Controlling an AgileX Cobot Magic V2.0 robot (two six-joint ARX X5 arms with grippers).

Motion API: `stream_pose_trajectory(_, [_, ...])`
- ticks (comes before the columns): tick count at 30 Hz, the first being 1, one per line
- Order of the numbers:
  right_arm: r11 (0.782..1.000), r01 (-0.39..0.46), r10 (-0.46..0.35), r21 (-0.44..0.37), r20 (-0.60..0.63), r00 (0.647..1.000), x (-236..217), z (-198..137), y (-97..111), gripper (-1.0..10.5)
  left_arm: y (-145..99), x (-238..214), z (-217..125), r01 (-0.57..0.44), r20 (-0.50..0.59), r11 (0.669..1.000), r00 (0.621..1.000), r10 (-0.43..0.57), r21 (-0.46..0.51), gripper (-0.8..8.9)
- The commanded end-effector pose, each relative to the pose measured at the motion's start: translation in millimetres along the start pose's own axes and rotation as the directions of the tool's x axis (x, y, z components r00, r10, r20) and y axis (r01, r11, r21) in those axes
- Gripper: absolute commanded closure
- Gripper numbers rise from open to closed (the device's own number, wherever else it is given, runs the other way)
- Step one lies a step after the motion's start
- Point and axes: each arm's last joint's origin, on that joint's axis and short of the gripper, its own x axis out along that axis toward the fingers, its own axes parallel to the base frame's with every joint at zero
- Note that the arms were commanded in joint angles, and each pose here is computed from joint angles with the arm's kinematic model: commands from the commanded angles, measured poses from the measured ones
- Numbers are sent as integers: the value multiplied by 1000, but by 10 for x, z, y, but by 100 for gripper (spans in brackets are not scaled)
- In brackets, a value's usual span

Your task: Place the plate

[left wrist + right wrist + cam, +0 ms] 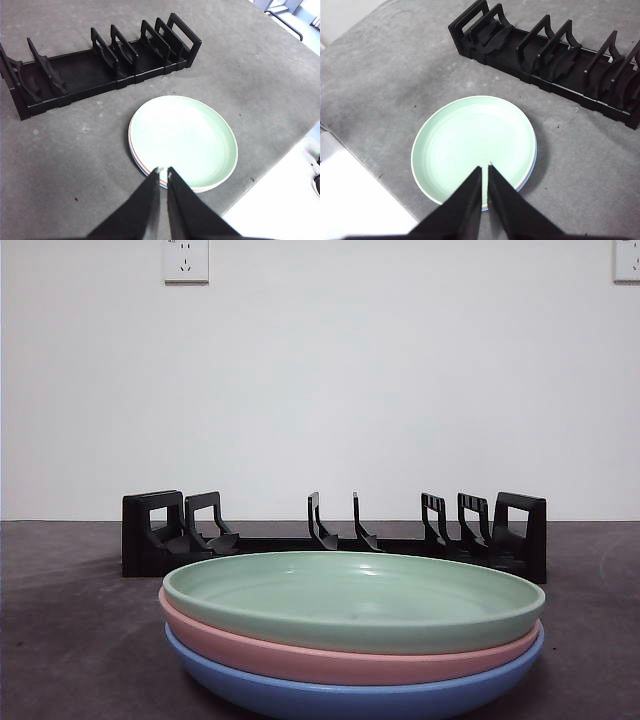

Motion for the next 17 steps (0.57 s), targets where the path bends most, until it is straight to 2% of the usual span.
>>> stream_pose_trajectory(1, [1000, -4, 4, 4, 11, 1000, -5, 24, 10, 928, -11, -7, 26, 8, 12, 1000, 1000, -8, 13, 792])
stream_pose_trajectory(6, [1000, -3, 3, 4, 11, 1000, -5, 24, 10, 928, 14, 12, -29, -2, 54, 1000, 999, 1, 11, 792])
stream_pose_trajectory(11, [1000, -4, 4, 4, 11, 1000, -5, 24, 10, 928, 180, 198, -242, -84, 197, 996, 977, 88, -29, 792])
stream_pose_trajectory(14, [1000, -3, 3, 4, 11, 1000, -5, 24, 10, 928, 348, 337, -466, -195, 316, 980, 929, 194, -29, 792])
stream_pose_trajectory(17, [1000, -4, 4, 4, 11, 1000, -5, 24, 10, 928, 540, 495, -750, -330, 390, 944, 868, 308, -11, 792])
